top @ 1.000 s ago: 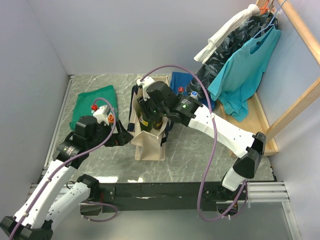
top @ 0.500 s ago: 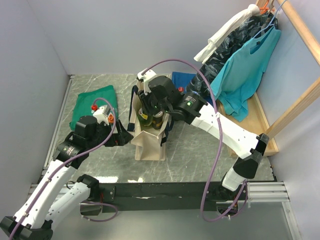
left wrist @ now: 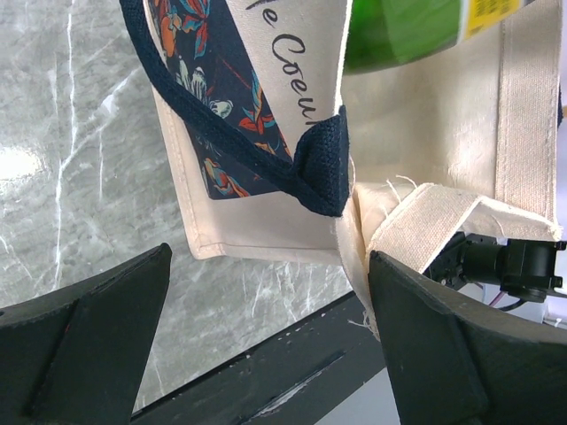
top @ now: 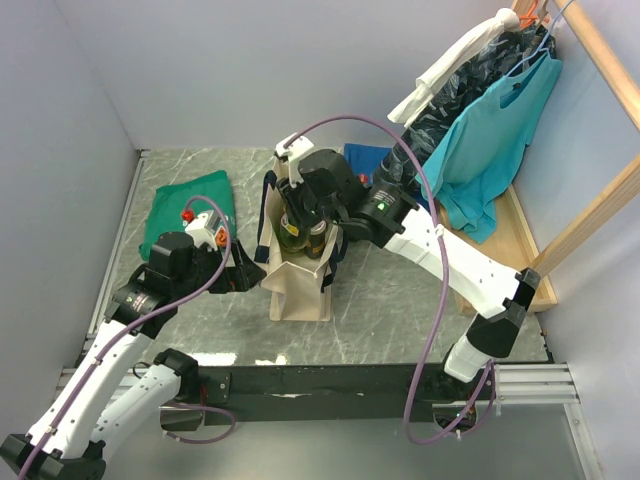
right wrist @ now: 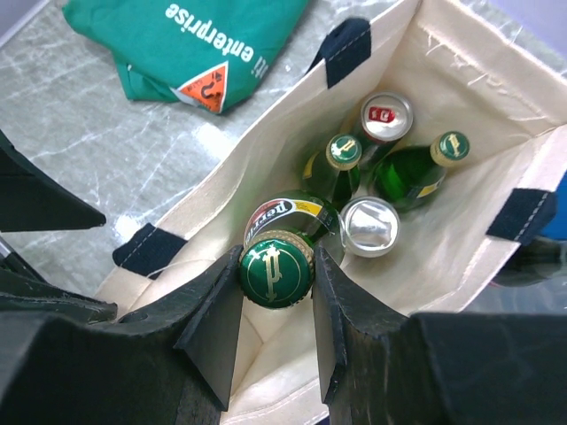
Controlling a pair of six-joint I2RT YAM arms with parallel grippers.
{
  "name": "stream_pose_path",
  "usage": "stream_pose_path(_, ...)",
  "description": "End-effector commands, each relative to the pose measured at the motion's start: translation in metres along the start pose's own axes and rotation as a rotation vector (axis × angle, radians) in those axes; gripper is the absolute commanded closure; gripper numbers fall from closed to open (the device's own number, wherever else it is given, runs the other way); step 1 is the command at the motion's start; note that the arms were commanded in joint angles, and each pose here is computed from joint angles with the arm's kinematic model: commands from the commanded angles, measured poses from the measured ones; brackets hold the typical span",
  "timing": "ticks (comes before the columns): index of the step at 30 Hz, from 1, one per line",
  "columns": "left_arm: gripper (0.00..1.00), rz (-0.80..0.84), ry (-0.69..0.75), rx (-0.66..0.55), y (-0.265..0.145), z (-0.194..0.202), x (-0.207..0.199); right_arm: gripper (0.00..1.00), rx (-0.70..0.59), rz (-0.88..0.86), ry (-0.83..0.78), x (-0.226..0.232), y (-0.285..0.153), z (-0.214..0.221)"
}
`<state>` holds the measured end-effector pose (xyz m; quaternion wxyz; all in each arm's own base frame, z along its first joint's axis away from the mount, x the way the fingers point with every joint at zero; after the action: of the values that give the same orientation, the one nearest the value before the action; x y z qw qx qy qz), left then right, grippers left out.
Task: Take the beverage out of the canvas bag
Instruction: Take out the drink from the canvas bag.
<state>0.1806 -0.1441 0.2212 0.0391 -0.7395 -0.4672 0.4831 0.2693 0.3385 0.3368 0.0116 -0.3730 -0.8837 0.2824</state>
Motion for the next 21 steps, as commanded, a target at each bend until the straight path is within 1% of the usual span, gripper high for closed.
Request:
stream_pose_path(1, 0.01, 0.003, -0.001, -0.021, -0.001, -0.004, -0.001, 1.0, -0.344, 0.075, 0.055, -0.029, -0.072, -0.088)
stream_pose_path(19, 0.01, 0.005, -0.001, -0.024, -0.001, -0.005, -0.001, 1.0, -0.424, 0.168, 0.053, -0.052, -0.112, -0.105)
stream_pose_path(21, 0.01, 0.004, -0.002, -0.025, -0.001, -0.005, -0.001, 1.0, -0.435, 0.188, 0.032, -0.057, -0.118, -0.106)
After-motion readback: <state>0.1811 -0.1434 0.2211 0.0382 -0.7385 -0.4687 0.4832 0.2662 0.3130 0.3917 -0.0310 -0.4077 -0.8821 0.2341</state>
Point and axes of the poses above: each gripper's point midway between its finger pads, its own y axis out along the fingers, its own x axis along the line the jaws close on, z = x × y, the point moved 2 cm from there along -y, back along the fingers, and after that the axes turned 12 degrees about -y, right-handed, at the moved point
